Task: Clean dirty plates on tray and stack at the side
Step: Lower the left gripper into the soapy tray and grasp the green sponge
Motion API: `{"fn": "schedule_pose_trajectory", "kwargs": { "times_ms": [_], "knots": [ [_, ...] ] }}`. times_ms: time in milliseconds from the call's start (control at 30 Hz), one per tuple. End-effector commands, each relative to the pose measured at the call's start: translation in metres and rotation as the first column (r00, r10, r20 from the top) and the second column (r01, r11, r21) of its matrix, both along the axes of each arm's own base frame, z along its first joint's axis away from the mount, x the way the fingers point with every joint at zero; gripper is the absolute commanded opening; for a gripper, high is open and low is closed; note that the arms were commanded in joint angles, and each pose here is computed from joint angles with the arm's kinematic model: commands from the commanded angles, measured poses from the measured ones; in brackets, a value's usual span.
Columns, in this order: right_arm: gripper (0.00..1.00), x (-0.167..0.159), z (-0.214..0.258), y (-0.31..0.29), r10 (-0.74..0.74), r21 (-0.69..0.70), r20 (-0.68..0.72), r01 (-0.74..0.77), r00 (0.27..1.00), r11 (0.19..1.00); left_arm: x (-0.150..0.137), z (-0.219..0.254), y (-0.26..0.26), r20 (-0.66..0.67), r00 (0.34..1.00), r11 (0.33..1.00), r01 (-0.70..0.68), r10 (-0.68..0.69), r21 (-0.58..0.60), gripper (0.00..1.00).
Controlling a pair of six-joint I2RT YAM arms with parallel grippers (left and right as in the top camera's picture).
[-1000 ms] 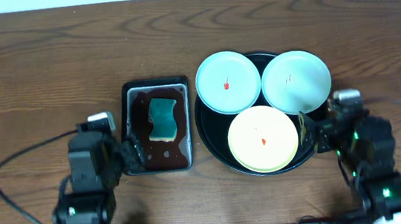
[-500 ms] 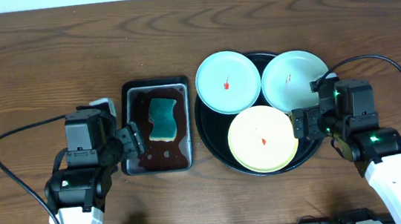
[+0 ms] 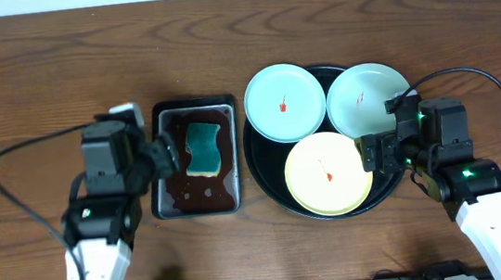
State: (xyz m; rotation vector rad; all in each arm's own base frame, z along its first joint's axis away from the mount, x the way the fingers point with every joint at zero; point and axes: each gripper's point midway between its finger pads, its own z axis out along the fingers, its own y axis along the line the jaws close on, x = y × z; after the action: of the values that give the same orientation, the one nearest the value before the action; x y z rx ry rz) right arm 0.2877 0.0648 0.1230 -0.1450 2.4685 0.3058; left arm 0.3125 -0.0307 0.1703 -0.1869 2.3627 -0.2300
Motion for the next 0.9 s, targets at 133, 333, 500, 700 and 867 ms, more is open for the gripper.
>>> {"fn": "schedule_pose_trajectory", "kwargs": {
  "times_ms": [133,333,500,700,867],
  "knots": [
    [0.99,0.005,0.008,0.001,-0.008,0.020,0.018,0.008,1.000,1.000,0.029,-0.041,-0.037,-0.083,0.991,0.994,0.107,-0.105,0.020,0.68],
    [0.99,0.005,0.008,0.001,-0.009,0.021,0.019,0.008,1.000,1.000,0.042,-0.084,-0.030,-0.159,0.987,0.989,0.053,-0.032,0.135,0.68],
    [0.99,0.005,0.008,0.001,-0.009,0.021,0.019,0.008,1.000,1.000,0.037,-0.115,-0.052,-0.252,0.963,0.992,0.116,-0.099,0.054,0.61],
    [0.99,0.005,0.008,0.001,-0.009,0.021,0.019,0.008,1.000,1.000,0.035,-0.122,-0.063,-0.264,0.956,0.987,0.150,-0.132,0.050,0.59],
    [0.99,0.005,0.008,0.001,-0.009,0.021,0.019,0.009,1.000,1.000,0.033,-0.124,-0.071,-0.264,0.953,0.984,0.172,-0.152,0.055,0.58]
  ]
}}
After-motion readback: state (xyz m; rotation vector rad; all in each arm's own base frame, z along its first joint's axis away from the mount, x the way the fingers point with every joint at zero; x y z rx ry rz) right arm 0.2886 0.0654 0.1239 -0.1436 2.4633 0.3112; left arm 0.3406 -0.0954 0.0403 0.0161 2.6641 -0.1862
